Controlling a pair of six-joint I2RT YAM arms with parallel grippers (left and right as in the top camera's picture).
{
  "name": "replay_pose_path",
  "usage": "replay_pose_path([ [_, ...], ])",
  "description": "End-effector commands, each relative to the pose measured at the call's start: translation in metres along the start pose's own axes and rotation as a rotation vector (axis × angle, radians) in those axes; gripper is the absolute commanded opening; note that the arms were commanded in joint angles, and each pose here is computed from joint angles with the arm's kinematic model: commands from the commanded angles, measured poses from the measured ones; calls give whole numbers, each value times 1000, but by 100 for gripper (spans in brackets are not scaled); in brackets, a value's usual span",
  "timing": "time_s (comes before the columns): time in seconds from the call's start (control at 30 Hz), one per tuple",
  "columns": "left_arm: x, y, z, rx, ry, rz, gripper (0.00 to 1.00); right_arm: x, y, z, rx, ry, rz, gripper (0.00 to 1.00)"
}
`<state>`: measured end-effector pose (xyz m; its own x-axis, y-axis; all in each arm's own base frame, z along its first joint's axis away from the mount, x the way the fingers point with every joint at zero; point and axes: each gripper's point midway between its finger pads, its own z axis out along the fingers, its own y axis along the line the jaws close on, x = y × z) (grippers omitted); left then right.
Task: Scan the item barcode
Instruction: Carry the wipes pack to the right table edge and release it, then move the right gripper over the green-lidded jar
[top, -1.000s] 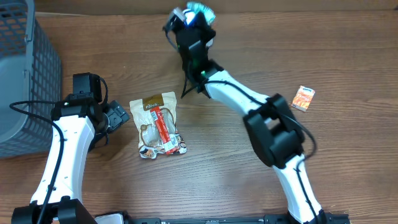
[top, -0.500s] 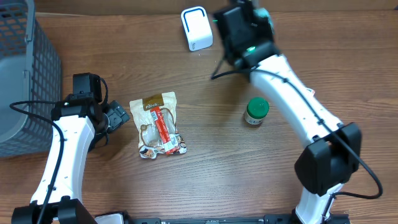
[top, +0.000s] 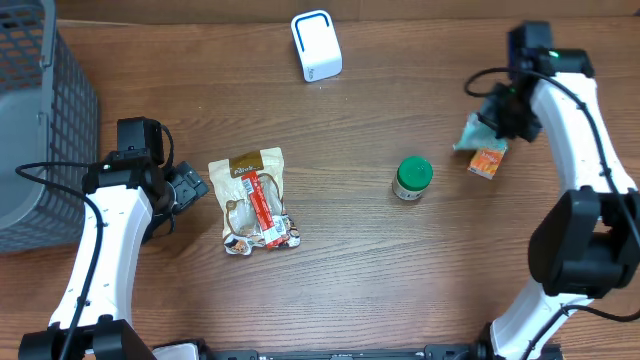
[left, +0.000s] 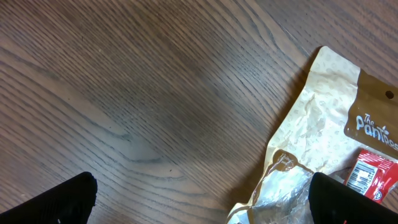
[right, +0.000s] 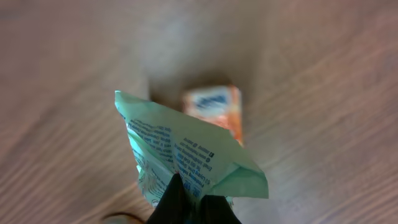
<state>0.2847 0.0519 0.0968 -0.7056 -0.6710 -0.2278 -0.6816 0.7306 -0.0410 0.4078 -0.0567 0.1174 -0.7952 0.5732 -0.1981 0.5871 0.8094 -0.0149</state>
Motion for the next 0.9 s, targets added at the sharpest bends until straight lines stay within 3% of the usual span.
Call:
replay_pose_path([
  [0.0, -2, 2, 0, -10, -8, 11, 100, 6, -16, 0, -44, 43, 76, 4],
  [0.2, -2, 2, 0, -10, -8, 11, 100, 8, -39, 9, -15, 78, 127, 4],
  [0.3, -2, 2, 0, -10, -8, 11, 100, 7, -44, 9, -10, 79, 136, 49],
  [0.4, -2, 2, 0, -10, -8, 11, 100, 8, -44, 9, -8, 82, 136, 84],
  [0.43, -2, 2, 0, -10, -8, 11, 100, 8, -44, 9, -7, 84, 136, 88],
  [0.53, -2, 2, 0, -10, -8, 11, 100, 10, -45, 9, -5, 89, 136, 93],
  [0.87, -2, 2, 0, -10, -8, 11, 100, 35, -7, 4, -85, 161, 62, 94],
])
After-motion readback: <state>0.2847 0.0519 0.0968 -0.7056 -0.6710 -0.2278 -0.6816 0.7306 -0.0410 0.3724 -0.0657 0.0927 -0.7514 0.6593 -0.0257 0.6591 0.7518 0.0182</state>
